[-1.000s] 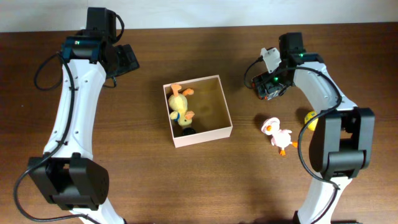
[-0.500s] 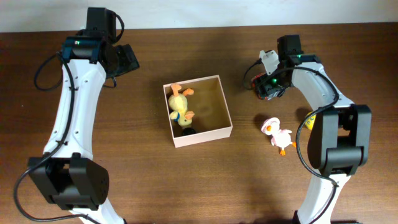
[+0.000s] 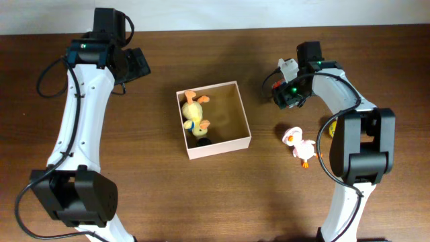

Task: Pack container
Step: 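Lower the right gripper onto the toy police car and grasp it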

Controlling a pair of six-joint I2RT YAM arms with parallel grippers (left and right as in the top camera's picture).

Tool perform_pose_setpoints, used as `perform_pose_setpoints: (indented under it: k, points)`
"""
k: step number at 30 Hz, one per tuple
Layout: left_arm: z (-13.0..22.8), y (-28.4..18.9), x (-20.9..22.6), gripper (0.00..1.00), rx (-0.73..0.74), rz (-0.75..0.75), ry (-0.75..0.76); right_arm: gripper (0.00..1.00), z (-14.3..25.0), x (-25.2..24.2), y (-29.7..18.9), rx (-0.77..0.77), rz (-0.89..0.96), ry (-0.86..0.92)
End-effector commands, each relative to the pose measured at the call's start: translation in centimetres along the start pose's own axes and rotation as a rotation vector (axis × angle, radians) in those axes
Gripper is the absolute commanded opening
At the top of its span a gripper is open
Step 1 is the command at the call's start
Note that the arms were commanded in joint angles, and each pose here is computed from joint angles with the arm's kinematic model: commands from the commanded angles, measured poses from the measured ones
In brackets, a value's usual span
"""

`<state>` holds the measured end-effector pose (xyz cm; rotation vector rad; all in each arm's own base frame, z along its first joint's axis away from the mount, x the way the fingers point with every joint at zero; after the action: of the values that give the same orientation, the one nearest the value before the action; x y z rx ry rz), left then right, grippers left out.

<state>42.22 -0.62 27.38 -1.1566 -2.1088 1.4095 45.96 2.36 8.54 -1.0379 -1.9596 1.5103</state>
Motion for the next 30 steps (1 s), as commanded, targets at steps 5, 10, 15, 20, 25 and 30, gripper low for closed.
perform_pose_setpoints:
  k: [5, 10, 15, 20, 25, 30]
  points:
    - [-0.2, 0.0, -0.1, 0.99, -0.01, -0.001, -0.013, 0.73, 0.1, 0.5, 0.5, 0.002, -0.023, -0.002]
    - [-0.2, 0.0, -0.1, 0.99, -0.01, -0.001, -0.013, 0.52, -0.6, 0.1, -0.6, -0.017, -0.01, -0.005]
    - [-0.2, 0.0, -0.1, 0.99, -0.01, -0.001, -0.013, 0.5, -1.3, -0.3, -1.5, -0.029, 0.0, -0.006]
    - [-0.2, 0.0, -0.1, 0.99, -0.01, -0.001, -0.014, 0.5, -2.5, -0.9, -3.7, -0.046, 0.012, -0.009]
    - [-0.2, 0.0, -0.1, 0.99, -0.01, -0.001, -0.014, 0.5, -4.5, -1.8, -7.5, -0.078, 0.034, -0.014]
    - [-0.2, 0.0, -0.1, 0.99, -0.01, -0.001, -0.013, 0.51, -6.9, -1.4, -12.2, -0.124, 0.04, -0.093]
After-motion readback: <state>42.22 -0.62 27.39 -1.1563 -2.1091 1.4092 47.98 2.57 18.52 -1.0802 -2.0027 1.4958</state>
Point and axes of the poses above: each gripper's point midway between its finger pads, its own y axis out along the fingers, its own x axis along the line the jaws close on, z = x × y, the point moved 7 cm from there along -y, back along the fingers, and after that the axes turned 15 degrees about -y, right-handed, at the moved point
